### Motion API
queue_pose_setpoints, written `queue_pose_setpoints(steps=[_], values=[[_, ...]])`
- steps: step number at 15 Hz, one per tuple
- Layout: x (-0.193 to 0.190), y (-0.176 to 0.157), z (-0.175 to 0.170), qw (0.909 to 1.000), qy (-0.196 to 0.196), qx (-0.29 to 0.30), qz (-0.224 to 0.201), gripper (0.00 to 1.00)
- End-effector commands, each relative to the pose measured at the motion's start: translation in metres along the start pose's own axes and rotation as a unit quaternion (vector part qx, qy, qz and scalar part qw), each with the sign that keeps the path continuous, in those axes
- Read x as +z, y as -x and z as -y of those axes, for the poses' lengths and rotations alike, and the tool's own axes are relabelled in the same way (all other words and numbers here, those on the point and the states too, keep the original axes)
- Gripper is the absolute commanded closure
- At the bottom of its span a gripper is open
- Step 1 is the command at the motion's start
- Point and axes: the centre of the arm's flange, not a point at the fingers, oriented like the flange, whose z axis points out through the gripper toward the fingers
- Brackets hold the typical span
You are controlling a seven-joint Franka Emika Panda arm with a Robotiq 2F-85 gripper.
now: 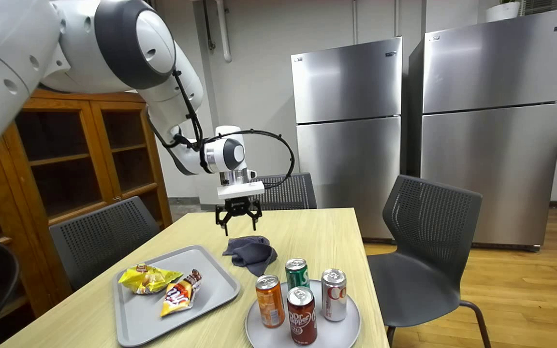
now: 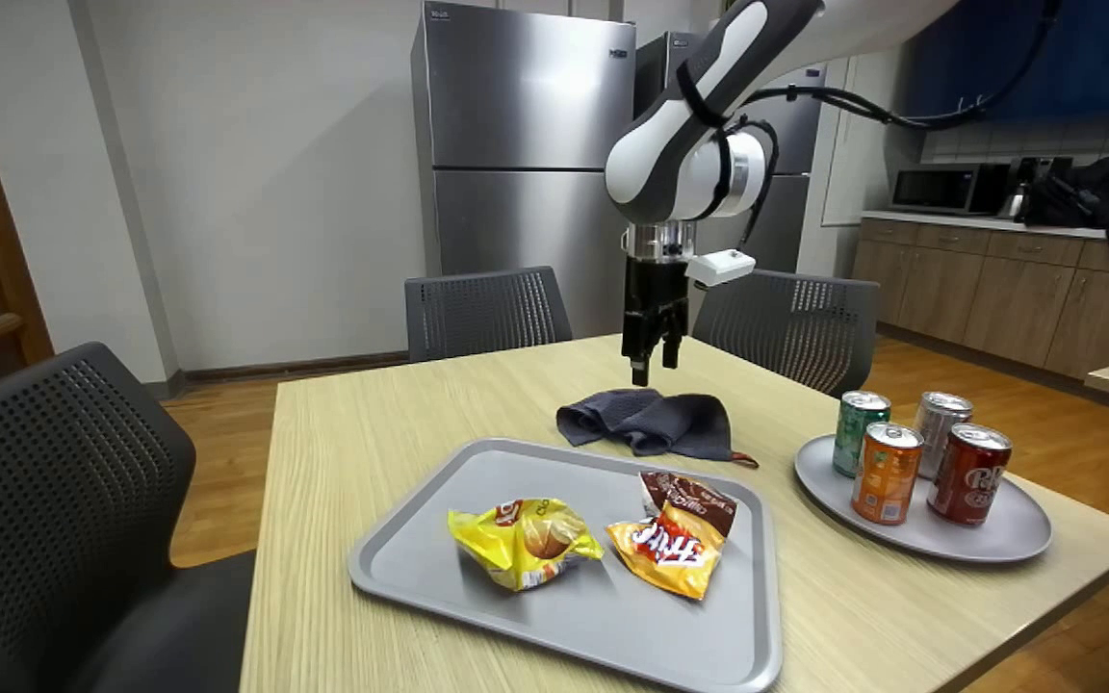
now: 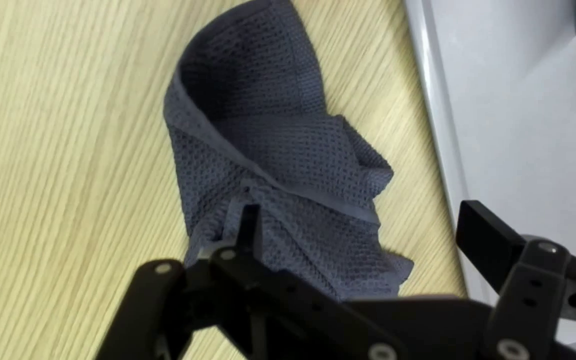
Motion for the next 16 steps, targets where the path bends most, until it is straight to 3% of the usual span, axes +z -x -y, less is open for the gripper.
queue_pose_setpoints(steps=[1,4,16], values=[[-0.011,0.024,0.031,0.9992,-0.019,0.034,0.008,0.0],[-0.011,0.033,0.049,0.9987,-0.028,0.041,0.01,0.0],[-0.01,0.073,0.12,0.9983,-0.041,-0.024,0.033,0.0]])
